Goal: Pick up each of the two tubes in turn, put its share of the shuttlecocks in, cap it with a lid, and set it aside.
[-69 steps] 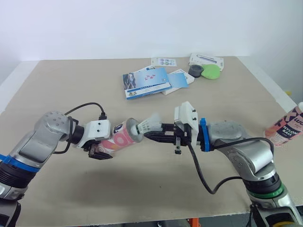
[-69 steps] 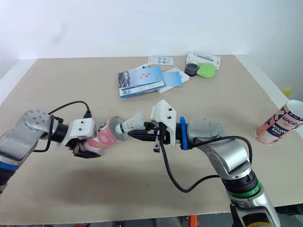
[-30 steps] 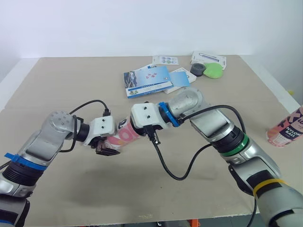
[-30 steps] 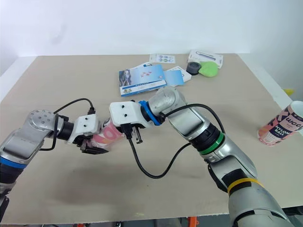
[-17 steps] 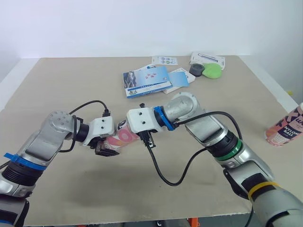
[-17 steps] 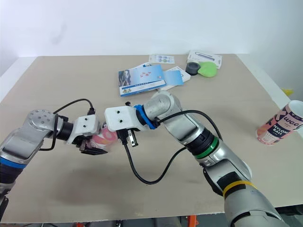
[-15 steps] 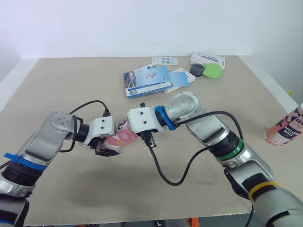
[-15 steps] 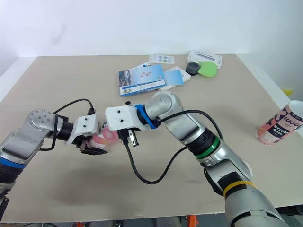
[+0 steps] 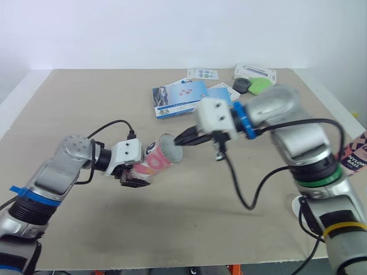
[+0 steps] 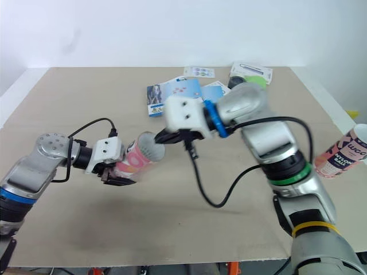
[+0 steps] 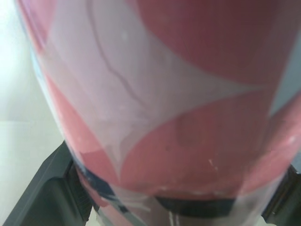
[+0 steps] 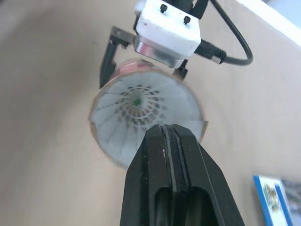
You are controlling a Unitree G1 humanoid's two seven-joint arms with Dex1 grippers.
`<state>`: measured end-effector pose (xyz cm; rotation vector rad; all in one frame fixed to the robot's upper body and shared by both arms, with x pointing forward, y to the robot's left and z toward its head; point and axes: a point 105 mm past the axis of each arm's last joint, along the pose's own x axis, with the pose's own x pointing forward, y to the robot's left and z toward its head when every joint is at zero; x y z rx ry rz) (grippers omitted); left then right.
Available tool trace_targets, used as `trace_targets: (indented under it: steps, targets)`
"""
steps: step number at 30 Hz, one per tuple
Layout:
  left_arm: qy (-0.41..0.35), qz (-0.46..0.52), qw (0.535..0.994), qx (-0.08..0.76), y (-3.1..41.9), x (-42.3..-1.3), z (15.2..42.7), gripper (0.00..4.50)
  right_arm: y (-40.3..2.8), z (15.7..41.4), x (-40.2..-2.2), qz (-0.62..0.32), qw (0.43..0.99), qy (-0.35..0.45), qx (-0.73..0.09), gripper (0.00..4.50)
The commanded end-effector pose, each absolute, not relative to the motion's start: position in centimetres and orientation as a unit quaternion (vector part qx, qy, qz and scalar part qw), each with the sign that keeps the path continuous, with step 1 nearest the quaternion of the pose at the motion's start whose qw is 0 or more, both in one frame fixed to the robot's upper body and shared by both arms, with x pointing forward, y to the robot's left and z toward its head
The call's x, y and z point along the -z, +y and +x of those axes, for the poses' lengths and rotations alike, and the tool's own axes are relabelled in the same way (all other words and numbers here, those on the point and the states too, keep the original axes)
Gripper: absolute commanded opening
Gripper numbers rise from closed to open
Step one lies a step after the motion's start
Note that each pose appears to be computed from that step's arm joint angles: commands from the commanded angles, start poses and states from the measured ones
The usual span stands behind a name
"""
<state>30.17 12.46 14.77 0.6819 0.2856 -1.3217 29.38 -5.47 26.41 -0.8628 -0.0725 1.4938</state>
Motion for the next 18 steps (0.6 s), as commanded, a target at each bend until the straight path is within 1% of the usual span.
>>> trace_targets:
  steps: [1, 4, 5, 6, 7, 8, 9, 10, 11, 12, 14, 18]
  targets:
    - [0.034, 0.272, 0.755, 0.595, 10.5, -17.3, 30.4, 3.93, -8.5, 28.1, -28.2, -0.328, 0.683, -0.030, -0.652, 0.04]
    - [-0.018, 0.177, 0.772, 0.610, 8.5, -18.0, 29.7, 3.93, -12.0, 27.8, -27.2, -0.302, 0.712, 0.024, -0.633, 0.93]
    - [-0.047, 0.139, 0.784, 0.604, 7.8, -18.4, 29.8, 3.93, -13.3, 27.7, -26.6, -0.295, 0.723, 0.045, -0.623, 1.49]
    - [-0.075, 0.114, 0.794, 0.592, 7.1, -18.4, 30.0, 3.93, -14.5, 27.6, -26.0, -0.290, 0.732, 0.067, -0.613, 1.65]
    - [-0.089, 0.100, 0.802, 0.582, 6.6, -18.0, 30.1, 3.93, -15.7, 27.6, -25.4, -0.290, 0.740, 0.086, -0.601, 2.35]
    - [-0.101, 0.087, 0.810, 0.572, 6.1, -17.5, 30.2, 3.93, -16.8, 27.5, -24.8, -0.293, 0.747, 0.108, -0.587, 2.45]
    - [-0.108, 0.080, 0.816, 0.563, 5.9, -17.0, 30.2, 3.93, -17.6, 27.4, -24.3, -0.297, 0.750, 0.122, -0.578, 2.82]
    - [-0.116, 0.070, 0.824, 0.549, 5.6, -16.4, 30.4, 3.93, -18.6, 27.4, -23.9, -0.300, 0.755, 0.139, -0.566, 3.31]
    - [-0.126, 0.061, 0.835, 0.532, 5.3, -16.0, 30.6, 3.93, -19.8, 27.3, -23.5, -0.305, 0.761, 0.159, -0.550, 3.45]
    - [-0.129, 0.052, 0.843, 0.519, 5.1, -15.3, 30.7, 3.93, -21.1, 27.3, -23.0, -0.313, 0.765, 0.182, -0.532, 4.04]
    - [-0.130, 0.050, 0.853, 0.503, 4.5, -14.1, 30.7, 3.93, -23.3, 27.0, -22.3, -0.323, 0.769, 0.221, -0.505, 4.36]
    - [-0.121, 0.036, 0.867, 0.482, 4.0, -11.9, 30.7, 3.93, -28.2, 26.1, -20.4, -0.352, 0.764, 0.306, -0.446, 4.36]
